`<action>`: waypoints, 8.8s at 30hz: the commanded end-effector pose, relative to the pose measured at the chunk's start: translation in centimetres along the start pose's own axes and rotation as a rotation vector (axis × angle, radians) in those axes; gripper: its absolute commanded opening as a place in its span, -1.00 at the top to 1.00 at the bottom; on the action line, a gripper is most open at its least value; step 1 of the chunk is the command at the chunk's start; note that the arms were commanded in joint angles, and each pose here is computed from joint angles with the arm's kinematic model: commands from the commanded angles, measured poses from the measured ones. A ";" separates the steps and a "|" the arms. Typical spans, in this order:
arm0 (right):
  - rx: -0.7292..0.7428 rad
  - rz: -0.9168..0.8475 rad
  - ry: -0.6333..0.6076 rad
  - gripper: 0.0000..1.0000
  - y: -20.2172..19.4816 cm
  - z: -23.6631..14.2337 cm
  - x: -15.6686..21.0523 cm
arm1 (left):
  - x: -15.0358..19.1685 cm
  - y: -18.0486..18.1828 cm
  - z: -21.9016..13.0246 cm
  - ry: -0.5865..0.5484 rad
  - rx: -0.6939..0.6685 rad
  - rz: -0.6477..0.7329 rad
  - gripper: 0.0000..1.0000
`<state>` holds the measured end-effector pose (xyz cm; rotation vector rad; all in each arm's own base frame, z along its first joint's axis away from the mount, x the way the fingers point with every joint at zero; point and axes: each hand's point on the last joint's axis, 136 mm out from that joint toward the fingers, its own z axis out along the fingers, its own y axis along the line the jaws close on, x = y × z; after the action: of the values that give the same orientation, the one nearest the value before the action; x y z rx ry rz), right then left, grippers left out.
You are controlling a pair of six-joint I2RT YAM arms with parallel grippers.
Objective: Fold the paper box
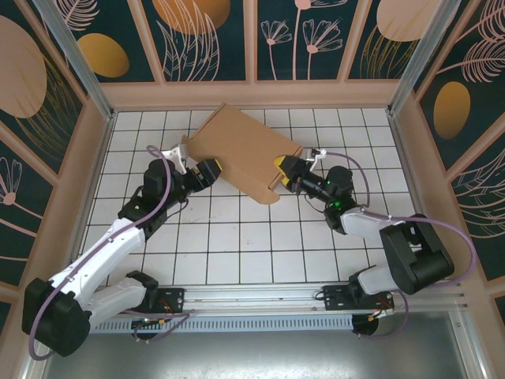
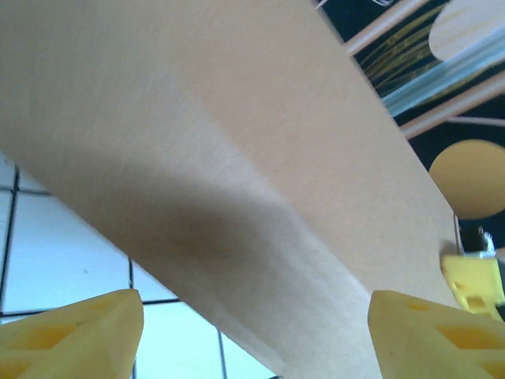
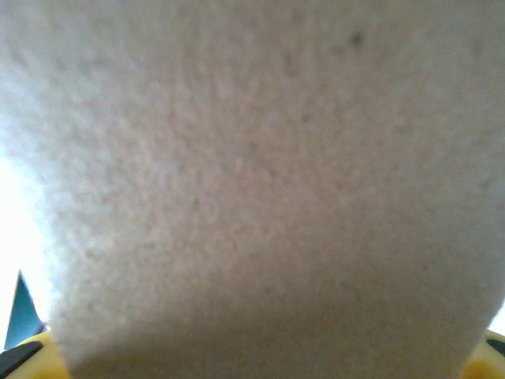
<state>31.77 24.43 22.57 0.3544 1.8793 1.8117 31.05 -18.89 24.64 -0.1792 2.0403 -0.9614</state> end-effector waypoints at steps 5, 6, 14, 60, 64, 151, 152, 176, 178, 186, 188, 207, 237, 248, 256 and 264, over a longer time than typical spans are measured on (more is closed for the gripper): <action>0.166 -0.078 0.154 0.14 -0.9 -0.4 -0.2 | -1.8 -2.2 -2.0 0.041 -0.137 0.596 -0.44; 0.165 -0.076 0.170 0.13 -0.8 -0.5 0.0 | -1.9 -2.8 -1.9 0.032 -0.173 0.681 -0.47; 0.114 -0.025 0.261 0.11 -0.2 -0.8 1.2 | 3.4 -7.2 -0.6 -0.011 -0.041 1.314 -0.58; -0.103 0.059 0.399 -0.31 3.9 -2.1 5.4 | 2.1 -6.7 0.1 -0.458 -0.501 2.170 0.25; -0.080 0.045 0.386 -0.52 3.3 -2.2 5.1 | 1.9 -6.5 -0.3 -0.415 -0.499 2.195 0.25; 0.584 -0.433 0.150 0.53 -4.7 -2.6 -4.1 | 18.7 -0.5 7.1 0.998 0.036 1.443 -0.14; 0.598 -0.431 0.145 0.53 -4.6 -3.1 -4.0 | 18.7 -0.5 7.4 1.011 0.049 1.424 -0.12; 0.736 -0.406 0.120 0.13 -5.9 -7.6 -2.3 | 20.0 1.9 10.7 1.163 0.201 1.298 -0.03; 0.728 -0.385 0.114 0.13 -6.4 -7.9 -1.8 | 19.8 1.9 10.7 1.159 0.194 1.304 -0.03; 0.498 -0.281 0.136 0.12 -5.3 -6.9 1.2 | 20.2 2.4 10.7 1.174 0.188 1.300 0.00; 0.424 -0.235 0.167 0.12 -5.1 -6.4 2.1 | 20.2 2.5 10.7 1.176 0.184 1.303 0.00; 0.520 -0.460 0.058 0.97 0.7 -7.7 -0.4 | 19.6 1.7 11.3 1.109 0.203 1.328 -0.15; 0.708 -0.279 0.109 1.00 -7.2 -6.8 1.1 | 13.5 -5.1 9.6 0.757 0.264 1.355 -0.43; 0.741 -0.272 0.106 1.00 -7.5 -6.8 0.6 | 10.7 -9.2 6.8 0.626 0.299 1.241 -0.34; 0.771 -0.270 0.091 1.00 -8.0 -7.2 0.4 | 0.8 -10.2 4.7 0.226 -0.115 0.720 0.64; 0.810 -0.254 0.061 1.00 -8.1 -8.1 0.3 | 1.8 -4.7 -2.3 0.083 -0.221 0.008 -0.07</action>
<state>29.83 19.28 17.99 0.1844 2.3657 0.9980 27.72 -24.63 27.62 0.2340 2.2120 -0.6149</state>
